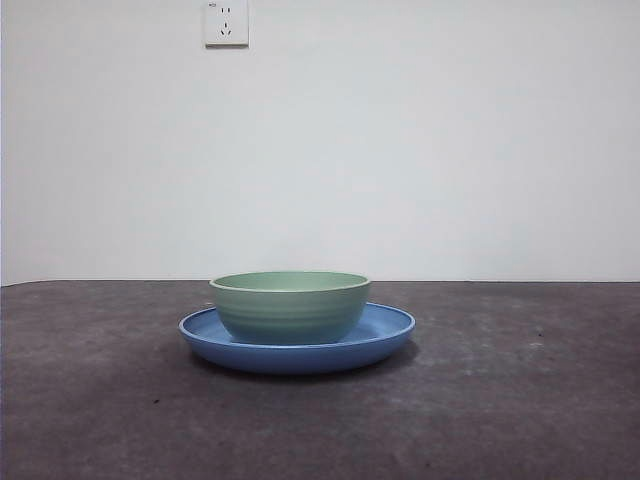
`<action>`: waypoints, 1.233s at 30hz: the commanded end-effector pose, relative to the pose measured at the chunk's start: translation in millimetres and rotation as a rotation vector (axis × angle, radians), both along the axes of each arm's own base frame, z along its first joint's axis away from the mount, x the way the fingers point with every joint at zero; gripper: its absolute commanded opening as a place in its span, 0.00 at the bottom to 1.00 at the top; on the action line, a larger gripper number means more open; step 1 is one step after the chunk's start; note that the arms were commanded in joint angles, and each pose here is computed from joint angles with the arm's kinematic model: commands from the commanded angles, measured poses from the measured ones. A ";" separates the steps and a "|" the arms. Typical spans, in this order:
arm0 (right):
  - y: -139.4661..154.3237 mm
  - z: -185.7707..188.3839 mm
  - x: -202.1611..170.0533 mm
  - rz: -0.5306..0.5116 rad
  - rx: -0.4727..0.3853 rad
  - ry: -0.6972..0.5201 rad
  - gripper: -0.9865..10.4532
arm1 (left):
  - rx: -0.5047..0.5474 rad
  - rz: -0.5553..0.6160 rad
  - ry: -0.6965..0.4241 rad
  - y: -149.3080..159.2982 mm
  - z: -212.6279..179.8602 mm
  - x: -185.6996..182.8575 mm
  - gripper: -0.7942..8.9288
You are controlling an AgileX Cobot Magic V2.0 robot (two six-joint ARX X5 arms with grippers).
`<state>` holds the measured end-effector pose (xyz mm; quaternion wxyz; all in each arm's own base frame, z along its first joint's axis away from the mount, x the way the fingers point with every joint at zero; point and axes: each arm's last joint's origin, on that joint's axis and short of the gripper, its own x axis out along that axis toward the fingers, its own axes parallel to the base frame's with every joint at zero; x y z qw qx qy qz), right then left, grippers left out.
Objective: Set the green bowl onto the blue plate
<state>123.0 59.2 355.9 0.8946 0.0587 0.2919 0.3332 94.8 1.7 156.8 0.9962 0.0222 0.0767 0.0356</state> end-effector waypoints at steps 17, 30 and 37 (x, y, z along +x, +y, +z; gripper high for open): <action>-52.2 -67.5 -32.8 -0.516 -0.006 -0.690 0.09 | -0.005 0.005 0.025 0.2 -7.5 0.8 0.09; -56.5 -156.2 -29.4 -0.666 -0.032 -0.687 0.09 | -0.004 0.005 0.024 0.2 -7.3 0.8 0.09; -56.4 -183.4 -26.2 -0.666 -0.035 -0.637 0.09 | -0.005 0.005 0.025 0.2 -7.5 0.8 0.09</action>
